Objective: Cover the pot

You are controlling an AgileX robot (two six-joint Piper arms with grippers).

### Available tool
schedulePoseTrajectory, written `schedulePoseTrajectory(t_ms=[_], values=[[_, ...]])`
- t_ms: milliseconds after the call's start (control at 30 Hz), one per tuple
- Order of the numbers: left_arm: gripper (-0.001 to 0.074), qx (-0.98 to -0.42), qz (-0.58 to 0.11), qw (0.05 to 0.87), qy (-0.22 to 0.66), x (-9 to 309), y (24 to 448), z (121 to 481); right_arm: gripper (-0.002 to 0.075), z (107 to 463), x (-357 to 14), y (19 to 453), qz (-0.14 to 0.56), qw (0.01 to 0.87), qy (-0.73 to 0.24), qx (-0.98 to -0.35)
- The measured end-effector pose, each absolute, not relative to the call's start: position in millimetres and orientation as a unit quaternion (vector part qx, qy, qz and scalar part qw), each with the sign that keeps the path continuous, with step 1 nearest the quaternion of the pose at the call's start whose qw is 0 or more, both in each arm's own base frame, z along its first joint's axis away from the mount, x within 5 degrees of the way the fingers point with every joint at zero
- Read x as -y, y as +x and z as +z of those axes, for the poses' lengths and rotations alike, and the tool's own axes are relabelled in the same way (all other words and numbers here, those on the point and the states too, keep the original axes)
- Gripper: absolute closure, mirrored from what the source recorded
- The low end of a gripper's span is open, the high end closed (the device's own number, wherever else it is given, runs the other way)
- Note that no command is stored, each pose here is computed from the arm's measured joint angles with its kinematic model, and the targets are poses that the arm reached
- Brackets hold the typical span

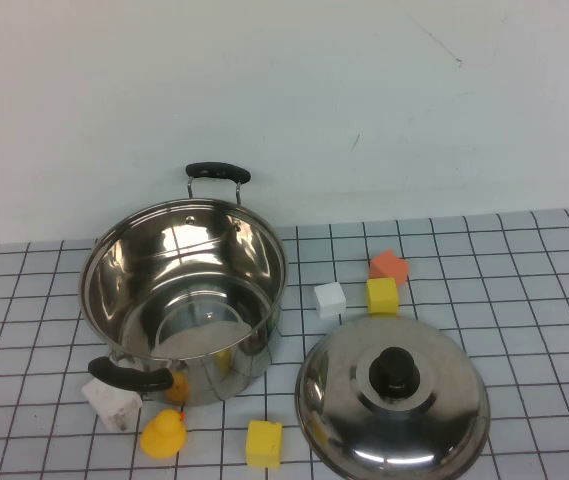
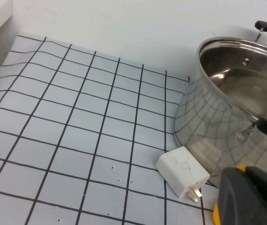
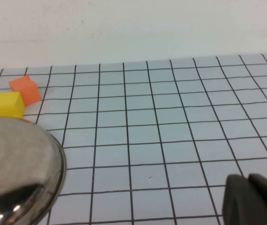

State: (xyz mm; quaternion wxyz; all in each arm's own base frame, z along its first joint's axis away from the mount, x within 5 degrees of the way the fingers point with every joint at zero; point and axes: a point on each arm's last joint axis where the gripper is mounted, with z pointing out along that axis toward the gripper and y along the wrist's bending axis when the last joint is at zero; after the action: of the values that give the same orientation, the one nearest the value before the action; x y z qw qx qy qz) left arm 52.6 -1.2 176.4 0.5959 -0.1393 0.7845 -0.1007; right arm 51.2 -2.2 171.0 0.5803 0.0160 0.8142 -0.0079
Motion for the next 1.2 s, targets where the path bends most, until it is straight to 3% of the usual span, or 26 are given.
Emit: schedulePoseTrajectory(t_ms=[567, 633, 800, 900, 1200], values=[[0.0738, -0.784, -0.101, 0.596, -0.139, 1, 53, 176, 0.0728, 171, -1, 51, 0.029, 0.58, 0.038, -0.813], [0.0738, -0.784, -0.101, 0.596, -0.139, 1, 53, 176, 0.0728, 171, -6, 51, 0.085, 0.575, 0.071, -0.81], [0.0738, -0.784, -0.101, 0.596, -0.139, 1, 53, 176, 0.0728, 174, -23, 51, 0.302, 0.525, 0.21, -0.767], [0.0738, -0.784, -0.101, 0.596, -0.139, 1, 53, 176, 0.0728, 177, -26, 50, 0.352, 0.509, 0.24, -0.748], [0.0738, -0.784, -0.101, 0.596, -0.139, 1, 53, 176, 0.0728, 179, -26, 51, 0.283, 0.561, 0.143, -0.765]])
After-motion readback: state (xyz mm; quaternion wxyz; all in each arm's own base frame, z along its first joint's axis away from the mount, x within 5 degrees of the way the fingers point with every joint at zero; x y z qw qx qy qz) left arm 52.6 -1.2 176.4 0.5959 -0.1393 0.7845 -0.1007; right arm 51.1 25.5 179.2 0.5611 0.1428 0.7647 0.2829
